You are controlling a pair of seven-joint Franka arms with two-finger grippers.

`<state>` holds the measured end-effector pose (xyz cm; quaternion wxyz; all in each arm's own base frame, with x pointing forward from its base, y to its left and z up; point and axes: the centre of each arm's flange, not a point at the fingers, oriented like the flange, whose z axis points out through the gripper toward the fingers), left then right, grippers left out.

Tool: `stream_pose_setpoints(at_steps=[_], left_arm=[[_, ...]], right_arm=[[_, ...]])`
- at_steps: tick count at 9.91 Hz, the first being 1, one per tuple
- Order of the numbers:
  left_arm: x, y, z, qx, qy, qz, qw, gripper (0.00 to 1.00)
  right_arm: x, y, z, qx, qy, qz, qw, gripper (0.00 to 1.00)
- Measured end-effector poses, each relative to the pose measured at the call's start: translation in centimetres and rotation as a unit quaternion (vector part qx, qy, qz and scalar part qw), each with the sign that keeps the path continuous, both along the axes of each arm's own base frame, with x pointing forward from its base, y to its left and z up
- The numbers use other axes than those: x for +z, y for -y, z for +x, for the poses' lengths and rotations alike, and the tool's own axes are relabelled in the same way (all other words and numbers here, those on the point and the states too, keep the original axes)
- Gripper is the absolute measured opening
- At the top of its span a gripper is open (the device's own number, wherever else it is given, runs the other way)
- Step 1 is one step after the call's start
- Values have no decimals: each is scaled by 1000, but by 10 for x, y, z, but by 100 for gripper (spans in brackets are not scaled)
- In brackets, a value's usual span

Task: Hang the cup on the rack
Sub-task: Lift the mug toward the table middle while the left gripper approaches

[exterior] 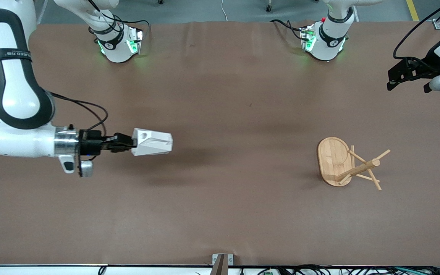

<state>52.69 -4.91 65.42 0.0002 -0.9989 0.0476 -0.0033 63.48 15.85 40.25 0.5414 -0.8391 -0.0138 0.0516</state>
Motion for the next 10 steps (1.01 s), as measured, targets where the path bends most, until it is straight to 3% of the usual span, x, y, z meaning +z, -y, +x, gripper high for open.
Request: stream_pose_setpoints(at_steps=[5, 8, 10], left_arm=[[0, 6, 0, -8, 0, -1, 1000, 100], [-4, 64, -6, -65, -5, -10, 998, 100], [0, 132, -24, -149, 0, -9, 989, 100]], right_arm=[[30, -120, -22, -56, -54, 130, 988, 4], [12, -157, -33, -67, -102, 174, 977, 4], [-3, -167, -33, -76, -116, 176, 975, 4]])
